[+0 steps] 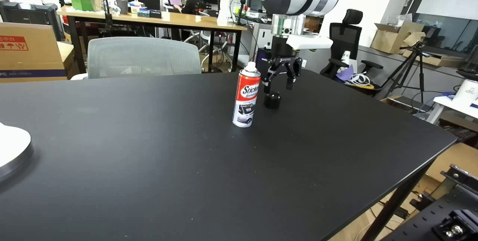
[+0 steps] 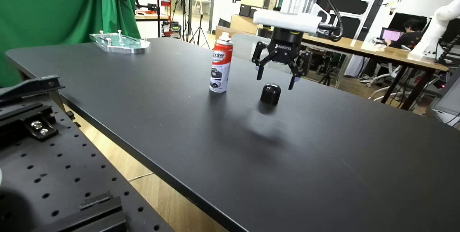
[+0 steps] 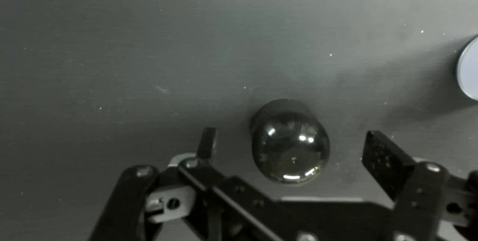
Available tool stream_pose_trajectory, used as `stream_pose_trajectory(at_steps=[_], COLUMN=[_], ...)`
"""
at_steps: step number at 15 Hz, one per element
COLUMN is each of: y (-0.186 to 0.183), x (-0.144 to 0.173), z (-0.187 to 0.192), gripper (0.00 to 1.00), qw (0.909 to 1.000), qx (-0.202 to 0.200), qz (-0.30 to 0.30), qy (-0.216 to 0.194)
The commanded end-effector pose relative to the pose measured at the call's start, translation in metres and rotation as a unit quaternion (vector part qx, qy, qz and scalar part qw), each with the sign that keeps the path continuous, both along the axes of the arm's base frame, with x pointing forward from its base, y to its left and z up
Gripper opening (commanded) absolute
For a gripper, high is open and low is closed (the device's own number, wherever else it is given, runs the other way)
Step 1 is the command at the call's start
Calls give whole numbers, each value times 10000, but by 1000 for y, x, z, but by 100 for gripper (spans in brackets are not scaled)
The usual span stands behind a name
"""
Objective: Put the black cap on the white can
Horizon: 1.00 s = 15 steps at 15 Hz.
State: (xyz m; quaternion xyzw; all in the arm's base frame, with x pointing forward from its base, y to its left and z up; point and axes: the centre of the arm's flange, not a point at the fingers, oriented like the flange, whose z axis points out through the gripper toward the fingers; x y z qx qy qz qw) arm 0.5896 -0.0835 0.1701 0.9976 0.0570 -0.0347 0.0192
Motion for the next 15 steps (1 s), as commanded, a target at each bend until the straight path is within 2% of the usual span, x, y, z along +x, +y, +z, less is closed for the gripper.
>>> stream_pose_trajectory(at_steps=[1,3,4,5,6,11,15], y=[-1,-2,-2,-2,-2,1,13], x=[19,23,25,27,29,31,21], z=[-9,-14,-15,-17,-17,-16,9], gripper=[100,100,75,73,67,32,32], qw=[9999,9999,9999,9999,9999,10000,9996], qx=[-63,-69,-62,-65,-64,-54,-182], qz=[-95,-91,-91,-83,-78,-12,144], qy=[-33,-20,-36,-36,-45,-74,-136])
